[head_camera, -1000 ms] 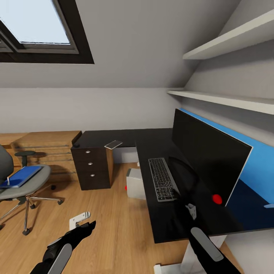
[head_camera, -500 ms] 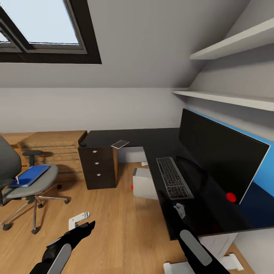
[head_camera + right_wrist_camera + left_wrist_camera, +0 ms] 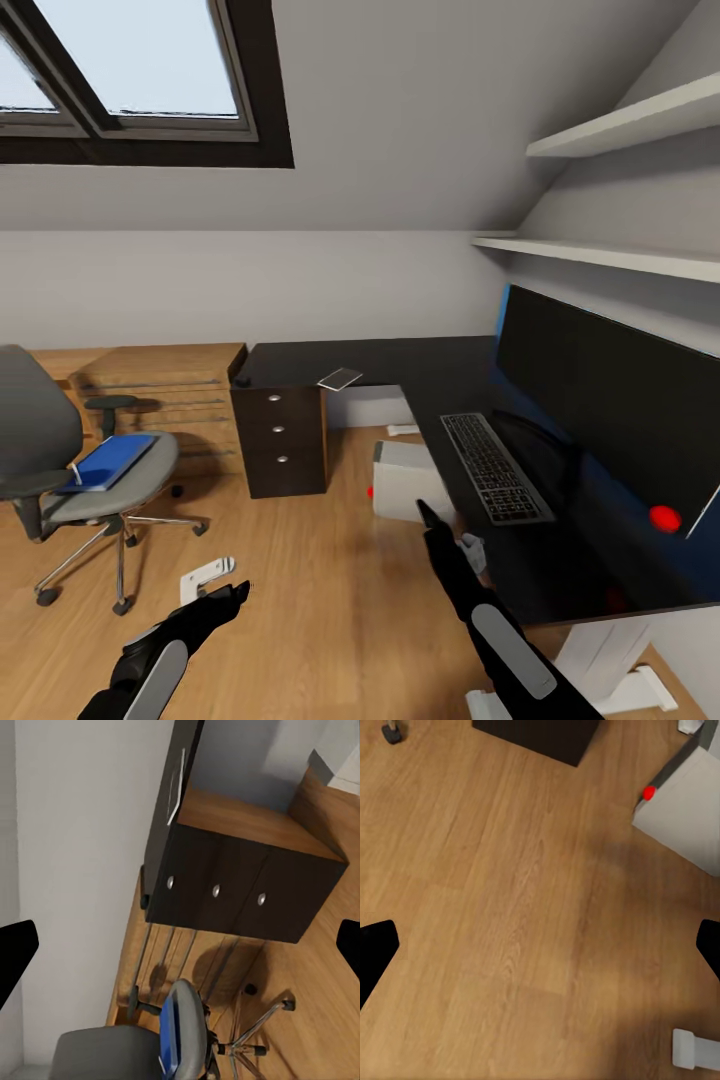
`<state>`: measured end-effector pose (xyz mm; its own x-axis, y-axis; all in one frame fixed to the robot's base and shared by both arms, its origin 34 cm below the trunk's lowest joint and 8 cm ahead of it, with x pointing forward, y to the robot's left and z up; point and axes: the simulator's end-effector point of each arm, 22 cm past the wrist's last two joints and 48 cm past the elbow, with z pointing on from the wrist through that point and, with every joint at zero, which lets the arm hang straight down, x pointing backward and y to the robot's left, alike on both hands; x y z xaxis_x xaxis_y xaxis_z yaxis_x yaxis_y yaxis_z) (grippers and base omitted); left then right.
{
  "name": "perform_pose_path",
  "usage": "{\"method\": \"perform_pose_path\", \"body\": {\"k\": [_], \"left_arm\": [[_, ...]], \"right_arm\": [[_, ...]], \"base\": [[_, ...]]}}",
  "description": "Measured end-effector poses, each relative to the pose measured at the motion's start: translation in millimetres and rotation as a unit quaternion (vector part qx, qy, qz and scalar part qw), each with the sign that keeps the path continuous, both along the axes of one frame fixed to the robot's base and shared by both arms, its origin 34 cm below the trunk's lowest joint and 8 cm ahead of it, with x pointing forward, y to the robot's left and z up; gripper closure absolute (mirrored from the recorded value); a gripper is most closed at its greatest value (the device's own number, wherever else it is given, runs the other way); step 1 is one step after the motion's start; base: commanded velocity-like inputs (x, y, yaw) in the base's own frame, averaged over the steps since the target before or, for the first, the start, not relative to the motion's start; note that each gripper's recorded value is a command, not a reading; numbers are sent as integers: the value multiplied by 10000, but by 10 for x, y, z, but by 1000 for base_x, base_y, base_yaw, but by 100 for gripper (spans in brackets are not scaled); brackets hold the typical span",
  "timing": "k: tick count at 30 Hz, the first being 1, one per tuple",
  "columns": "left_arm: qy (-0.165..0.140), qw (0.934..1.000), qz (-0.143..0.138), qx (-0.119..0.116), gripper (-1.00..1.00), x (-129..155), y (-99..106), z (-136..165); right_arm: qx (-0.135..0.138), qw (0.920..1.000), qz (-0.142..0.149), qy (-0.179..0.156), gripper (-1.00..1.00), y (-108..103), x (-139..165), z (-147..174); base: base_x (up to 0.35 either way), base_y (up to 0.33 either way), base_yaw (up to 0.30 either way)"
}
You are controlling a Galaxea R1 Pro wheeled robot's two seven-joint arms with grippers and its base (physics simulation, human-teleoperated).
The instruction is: In the bedroom, organize the workspace by keeping the computer under the desk, ensuring the monitor is on the desk, placing the keyboard on the desk next to the monitor, placing the mouse on the desk next to the keyboard, moving the folder from the swivel chair onto the desk next to the mouse, stacking the notebook on top of the folder with the pen on top of the notebook, and positioning the swivel chair next to the desk.
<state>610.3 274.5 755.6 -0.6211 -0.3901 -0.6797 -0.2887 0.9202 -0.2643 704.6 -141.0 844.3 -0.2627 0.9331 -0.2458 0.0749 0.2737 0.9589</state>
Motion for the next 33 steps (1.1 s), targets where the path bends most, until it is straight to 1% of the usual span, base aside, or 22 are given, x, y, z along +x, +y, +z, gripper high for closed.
{"method": "perform_pose_path", "body": {"k": [5,6,8,16,25,33], "left_arm": [[20,10000,3,3,-100,-8,3,-17],[32,10000,4,12,-100,-14,5,-26],[30,10000,2,17,-100,-16,5,-26],[28,10000,2,15,-100,-17,-2,-25],[51,10000,0,12,-100,-27,-12,-46],[71,10000,-1,14,-100,-36,-14,-63]], "right_arm": [[1,10000,8,-39,-100,-4,2,16],[30,9998,46,-206,-100,9,6,90],[57,9995,68,-303,-100,12,7,136],[77,9994,35,-326,-100,8,11,148],[-47,9998,-163,-75,-100,-59,13,19],[-73,9998,-208,-26,-100,-74,13,-4]], "base": [[12,328,0],[150,274,0],[198,256,0],[298,144,0],[321,17,241],[324,1,274]]}}
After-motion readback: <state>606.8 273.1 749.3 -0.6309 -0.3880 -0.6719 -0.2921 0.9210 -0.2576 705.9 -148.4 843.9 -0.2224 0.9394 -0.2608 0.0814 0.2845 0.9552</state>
